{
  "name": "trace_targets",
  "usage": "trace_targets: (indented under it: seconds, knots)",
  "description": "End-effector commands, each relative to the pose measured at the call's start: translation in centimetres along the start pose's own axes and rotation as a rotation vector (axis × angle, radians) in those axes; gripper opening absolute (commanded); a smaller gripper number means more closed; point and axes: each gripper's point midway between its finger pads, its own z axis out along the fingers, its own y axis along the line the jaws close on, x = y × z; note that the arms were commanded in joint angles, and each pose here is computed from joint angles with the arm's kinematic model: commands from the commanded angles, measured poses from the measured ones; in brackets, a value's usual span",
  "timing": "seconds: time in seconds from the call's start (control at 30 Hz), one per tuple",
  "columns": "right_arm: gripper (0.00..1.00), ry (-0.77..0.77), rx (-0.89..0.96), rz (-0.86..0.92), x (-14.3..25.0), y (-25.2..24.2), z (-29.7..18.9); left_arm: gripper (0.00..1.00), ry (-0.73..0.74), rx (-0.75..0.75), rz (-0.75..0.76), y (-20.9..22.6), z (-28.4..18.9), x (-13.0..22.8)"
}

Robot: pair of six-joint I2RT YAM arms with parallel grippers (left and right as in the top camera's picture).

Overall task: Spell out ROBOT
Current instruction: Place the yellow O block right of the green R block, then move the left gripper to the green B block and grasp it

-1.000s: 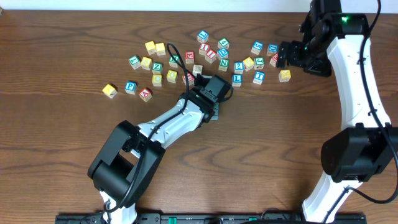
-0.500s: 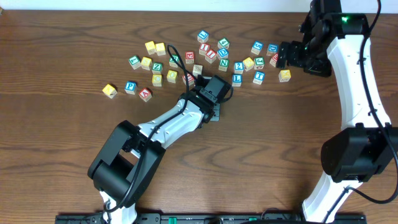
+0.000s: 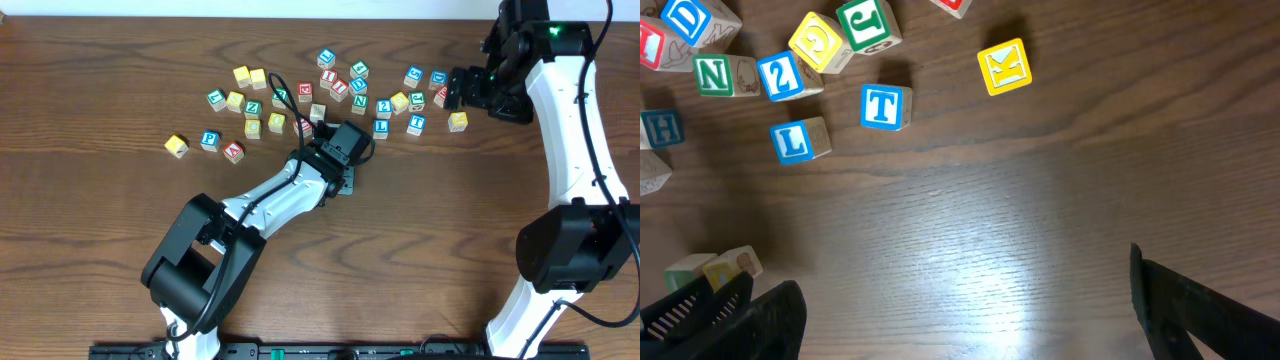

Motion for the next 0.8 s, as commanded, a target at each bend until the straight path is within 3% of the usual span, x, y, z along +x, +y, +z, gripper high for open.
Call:
trace_targets:
  seconds: [0.0,0.2,0.33,0.5,0.6,0.77]
  knots:
    - [0.99,-0.012,0.004,-0.005,-0.2,0.1,-0.3,0.39,0.026,-0.021,-0.002,0.7,0.7,0.9]
    - [0.99,-0.016,0.003,-0.006,-0.3,0.2,-0.3,0.39,-0.040,0.039,0.071,-0.7,-1.5,-3.1]
    - [0.99,-0.018,0.002,-0.005,-0.4,0.2,-0.3,0.39,-0.070,0.035,0.081,-0.1,-7.6,-9.2]
    - [0.99,-0.017,0.002,-0.005,-0.4,0.2,-0.3,0.39,-0.198,0.024,0.030,4.0,-14.0,-16.7]
    - [0.99,-0.013,0.004,-0.005,-0.2,0.1,-0.3,0.39,-0.198,-0.016,-0.071,9.4,-13.4,-18.5]
    - [0.99,-0.018,0.003,-0.005,-0.4,0.2,-0.3,0.40,-0.086,-0.008,-0.097,13.7,-9.7,-17.6]
